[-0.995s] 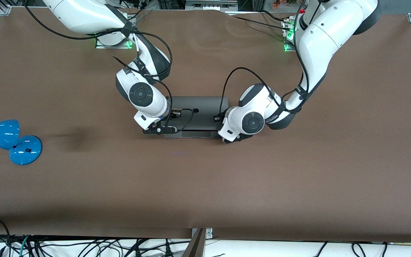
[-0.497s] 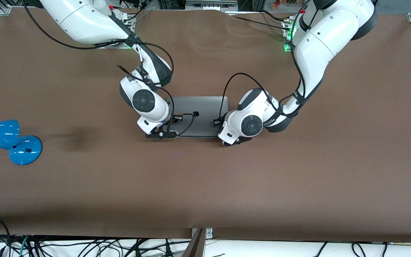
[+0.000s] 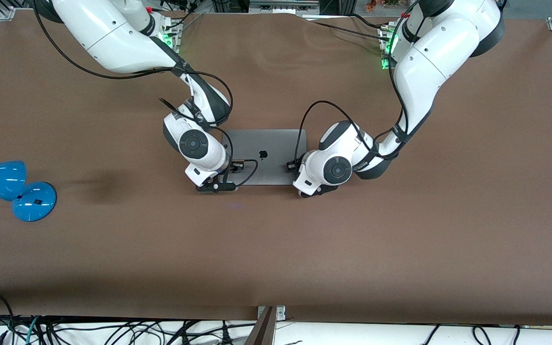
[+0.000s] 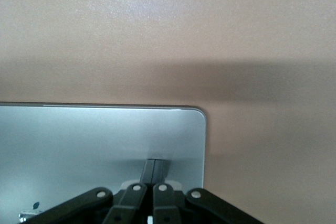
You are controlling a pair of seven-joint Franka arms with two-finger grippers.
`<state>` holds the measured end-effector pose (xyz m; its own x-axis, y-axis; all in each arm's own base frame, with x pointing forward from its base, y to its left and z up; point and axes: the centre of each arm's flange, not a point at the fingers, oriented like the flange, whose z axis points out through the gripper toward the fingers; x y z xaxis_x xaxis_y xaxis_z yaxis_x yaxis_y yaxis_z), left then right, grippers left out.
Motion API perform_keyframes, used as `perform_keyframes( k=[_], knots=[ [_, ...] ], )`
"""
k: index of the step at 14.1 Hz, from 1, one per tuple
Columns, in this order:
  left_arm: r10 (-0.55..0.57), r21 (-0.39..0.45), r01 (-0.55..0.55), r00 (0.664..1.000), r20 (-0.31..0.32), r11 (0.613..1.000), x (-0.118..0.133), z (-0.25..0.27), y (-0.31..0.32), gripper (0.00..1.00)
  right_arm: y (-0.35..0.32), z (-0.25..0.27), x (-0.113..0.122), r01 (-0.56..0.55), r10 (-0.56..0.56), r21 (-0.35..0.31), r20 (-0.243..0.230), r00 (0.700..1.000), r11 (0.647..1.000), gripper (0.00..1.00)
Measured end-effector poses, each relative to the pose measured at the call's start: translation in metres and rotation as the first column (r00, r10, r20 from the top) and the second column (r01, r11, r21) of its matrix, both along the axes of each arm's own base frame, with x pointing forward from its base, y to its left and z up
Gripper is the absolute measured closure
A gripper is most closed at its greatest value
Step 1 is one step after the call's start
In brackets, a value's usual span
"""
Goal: Close laptop with both arms from behind
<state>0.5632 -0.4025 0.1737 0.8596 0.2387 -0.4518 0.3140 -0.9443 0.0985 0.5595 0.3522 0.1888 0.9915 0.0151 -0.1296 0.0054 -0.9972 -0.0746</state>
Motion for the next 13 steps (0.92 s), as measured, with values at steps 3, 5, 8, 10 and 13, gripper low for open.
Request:
perform_keyframes(
  k=[3, 5, 8, 10, 13],
  knots=[
    [-0.004, -0.004, 0.004, 1.0, 0.012, 1.0, 0.0, 0.001, -0.004, 0.7, 0.0, 0.0, 0.0, 0.0, 0.0, 0.001, 0.002, 1.0, 1.0, 0.99],
    [-0.015, 0.006, 0.015, 1.0, 0.025, 1.0, 0.001, 0.0, -0.003, 0.51, 0.0, 0.002, 0.007, 0.009, -0.009, 0.008, 0.016, 1.0, 1.0, 0.99],
    [-0.016, 0.017, 0.015, 0.999, 0.04, 1.0, 0.007, 0.001, 0.003, 0.2, -0.005, 0.015, 0.025, 0.019, -0.02, -0.034, -0.026, 0.999, 0.999, 0.97],
    [-0.021, 0.025, 0.02, 0.999, 0.041, 0.999, 0.01, 0.011, 0.005, 0.02, -0.008, 0.041, 0.039, 0.02, -0.025, -0.073, -0.061, 0.998, 0.997, 0.88],
    [-0.048, 0.053, 0.046, 0.998, 0.049, 0.998, 0.01, 0.047, 0.007, 0.0, -0.008, 0.068, 0.049, 0.022, -0.028, -0.088, -0.065, 0.997, 0.996, 0.6]
  ],
)
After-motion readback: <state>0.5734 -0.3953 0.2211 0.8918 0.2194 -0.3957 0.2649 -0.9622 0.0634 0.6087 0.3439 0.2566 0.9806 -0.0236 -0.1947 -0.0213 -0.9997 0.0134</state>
